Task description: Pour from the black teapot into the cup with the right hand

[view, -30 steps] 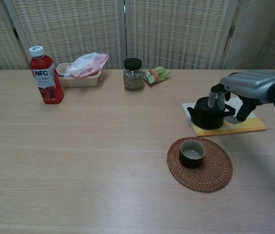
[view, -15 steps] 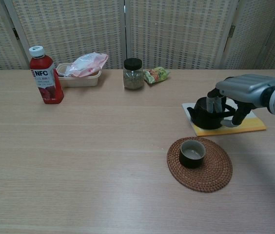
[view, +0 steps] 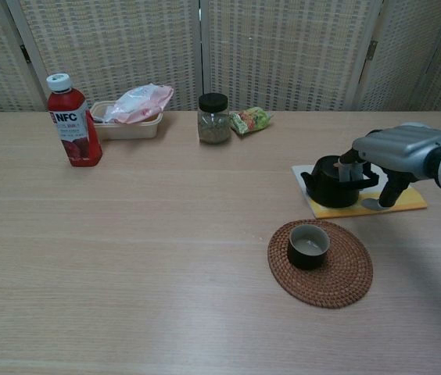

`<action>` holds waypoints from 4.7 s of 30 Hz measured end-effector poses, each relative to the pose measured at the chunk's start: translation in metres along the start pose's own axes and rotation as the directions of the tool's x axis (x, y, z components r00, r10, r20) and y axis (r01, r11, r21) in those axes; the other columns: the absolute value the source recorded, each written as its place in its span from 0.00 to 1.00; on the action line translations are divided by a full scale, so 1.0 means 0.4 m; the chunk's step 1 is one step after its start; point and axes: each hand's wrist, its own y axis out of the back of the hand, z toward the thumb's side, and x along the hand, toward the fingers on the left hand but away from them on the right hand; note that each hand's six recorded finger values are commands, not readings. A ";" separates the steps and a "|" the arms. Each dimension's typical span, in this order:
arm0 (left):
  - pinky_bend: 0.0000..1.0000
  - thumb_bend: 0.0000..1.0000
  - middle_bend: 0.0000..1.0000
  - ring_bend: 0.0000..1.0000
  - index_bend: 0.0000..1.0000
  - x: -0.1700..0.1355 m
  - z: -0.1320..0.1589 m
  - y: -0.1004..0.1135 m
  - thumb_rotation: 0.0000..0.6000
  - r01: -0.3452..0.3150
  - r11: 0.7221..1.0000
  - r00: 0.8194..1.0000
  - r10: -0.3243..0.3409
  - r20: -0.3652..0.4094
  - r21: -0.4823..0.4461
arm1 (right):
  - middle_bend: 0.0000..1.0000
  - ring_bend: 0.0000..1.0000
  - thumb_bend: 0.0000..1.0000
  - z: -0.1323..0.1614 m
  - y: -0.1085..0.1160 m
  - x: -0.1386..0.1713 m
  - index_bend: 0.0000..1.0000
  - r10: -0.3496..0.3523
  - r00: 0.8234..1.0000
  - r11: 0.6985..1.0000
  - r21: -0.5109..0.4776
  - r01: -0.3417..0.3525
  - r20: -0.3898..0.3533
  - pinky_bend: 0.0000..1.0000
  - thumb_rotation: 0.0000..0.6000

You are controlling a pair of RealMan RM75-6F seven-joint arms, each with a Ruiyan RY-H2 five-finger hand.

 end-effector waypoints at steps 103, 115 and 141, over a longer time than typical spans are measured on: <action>0.08 0.36 0.20 0.21 0.25 -0.001 -0.004 -0.005 1.00 0.010 1.000 1.000 -0.010 -0.010 -0.001 | 0.86 0.83 0.00 -0.042 -0.024 -0.055 0.87 0.030 0.999 0.999 0.031 -0.030 0.027 0.04 0.57; 0.08 0.36 0.20 0.21 0.25 0.000 -0.002 -0.007 1.00 0.014 1.000 1.000 -0.014 -0.007 0.001 | 0.89 0.84 0.00 -0.056 0.014 -0.071 0.92 -0.004 1.000 0.999 -0.051 0.004 -0.001 0.04 0.55; 0.08 0.36 0.20 0.21 0.25 -0.004 0.000 -0.004 1.00 0.010 1.000 1.000 -0.010 -0.005 0.000 | 0.94 0.88 0.16 -0.065 0.083 -0.069 0.99 -0.045 0.999 0.992 -0.119 0.042 -0.022 0.16 0.54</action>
